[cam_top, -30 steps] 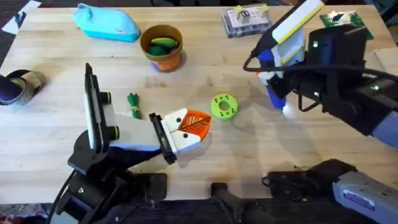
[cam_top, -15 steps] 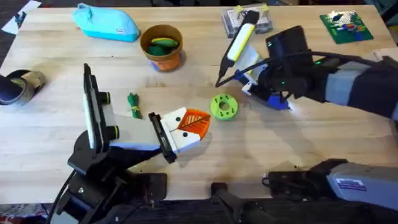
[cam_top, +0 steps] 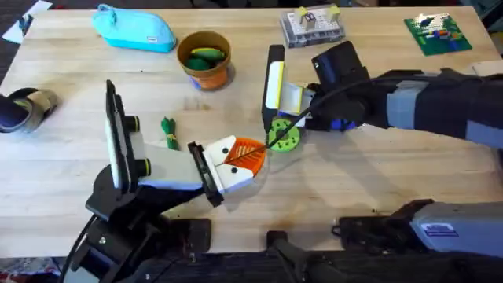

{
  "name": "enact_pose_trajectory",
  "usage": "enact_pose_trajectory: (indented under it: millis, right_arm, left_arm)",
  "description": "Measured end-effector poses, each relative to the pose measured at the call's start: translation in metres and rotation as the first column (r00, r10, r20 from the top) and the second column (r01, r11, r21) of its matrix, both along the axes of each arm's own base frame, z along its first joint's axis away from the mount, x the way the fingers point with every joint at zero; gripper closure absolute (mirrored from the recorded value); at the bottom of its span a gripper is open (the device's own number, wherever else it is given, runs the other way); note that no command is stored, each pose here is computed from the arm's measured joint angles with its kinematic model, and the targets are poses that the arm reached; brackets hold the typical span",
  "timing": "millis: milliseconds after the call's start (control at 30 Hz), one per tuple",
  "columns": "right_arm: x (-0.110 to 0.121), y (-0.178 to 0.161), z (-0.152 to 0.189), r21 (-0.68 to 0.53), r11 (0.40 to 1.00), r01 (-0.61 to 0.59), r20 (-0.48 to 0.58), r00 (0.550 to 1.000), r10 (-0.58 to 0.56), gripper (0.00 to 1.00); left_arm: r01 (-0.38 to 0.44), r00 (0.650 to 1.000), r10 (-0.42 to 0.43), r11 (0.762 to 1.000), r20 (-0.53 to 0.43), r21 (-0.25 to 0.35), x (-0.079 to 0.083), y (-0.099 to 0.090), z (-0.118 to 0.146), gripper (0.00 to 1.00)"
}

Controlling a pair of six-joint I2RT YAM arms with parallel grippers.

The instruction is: Pick up the gripper from the table and insert it into the empty holder that is missing its gripper. Then pick up a screw, insert it into the mounting hole, and use the screwdriver to tighten it. Finally, clean up the table by picking up the vegetable and placing it into the bucket.

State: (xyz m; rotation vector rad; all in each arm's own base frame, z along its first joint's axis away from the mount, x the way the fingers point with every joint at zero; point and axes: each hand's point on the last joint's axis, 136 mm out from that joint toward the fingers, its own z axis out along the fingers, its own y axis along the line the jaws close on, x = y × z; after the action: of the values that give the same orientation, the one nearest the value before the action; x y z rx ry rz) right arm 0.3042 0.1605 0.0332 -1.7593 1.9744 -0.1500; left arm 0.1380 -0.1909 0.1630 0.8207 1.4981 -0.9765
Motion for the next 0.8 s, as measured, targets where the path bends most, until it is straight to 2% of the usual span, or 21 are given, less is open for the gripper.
enact_pose_trajectory:
  millis: [67,100,233,300,600,800]
  right_arm:
    - [0.000,0.000,0.000,-0.001,1.000,-0.006,0.000,1.000,0.006,0.934]
    - [0.000,0.000,0.000,-0.001,1.000,-0.007,0.000,1.000,0.007,0.848]
    - [0.011,0.001,0.007,0.009,1.000,0.011,0.039,0.999,-0.012,0.245]
    - [0.018,0.002,0.013,0.026,0.999,0.036,0.057,0.998,-0.037,0.035]
    - [0.010,0.000,0.018,0.052,0.988,0.144,-0.032,0.989,-0.142,0.005]
    - [0.006,-0.005,0.057,0.110,0.954,0.279,-0.079,0.959,-0.271,0.005]
  left_arm:
    - [0.000,1.000,0.000,1.000,0.000,0.000,0.000,0.000,0.000,0.986]
    - [0.000,1.000,0.000,1.000,0.000,0.000,0.000,0.000,0.000,0.986]
    - [0.000,1.000,0.000,1.000,0.000,0.000,0.000,0.000,0.000,0.986]
    - [0.000,1.000,0.000,1.000,0.000,0.000,0.000,0.000,0.000,0.986]
    - [0.000,1.000,0.000,1.000,0.000,0.000,0.000,0.000,0.000,0.986]
    - [0.000,1.000,0.000,1.000,0.000,0.000,0.000,0.000,0.000,0.986]
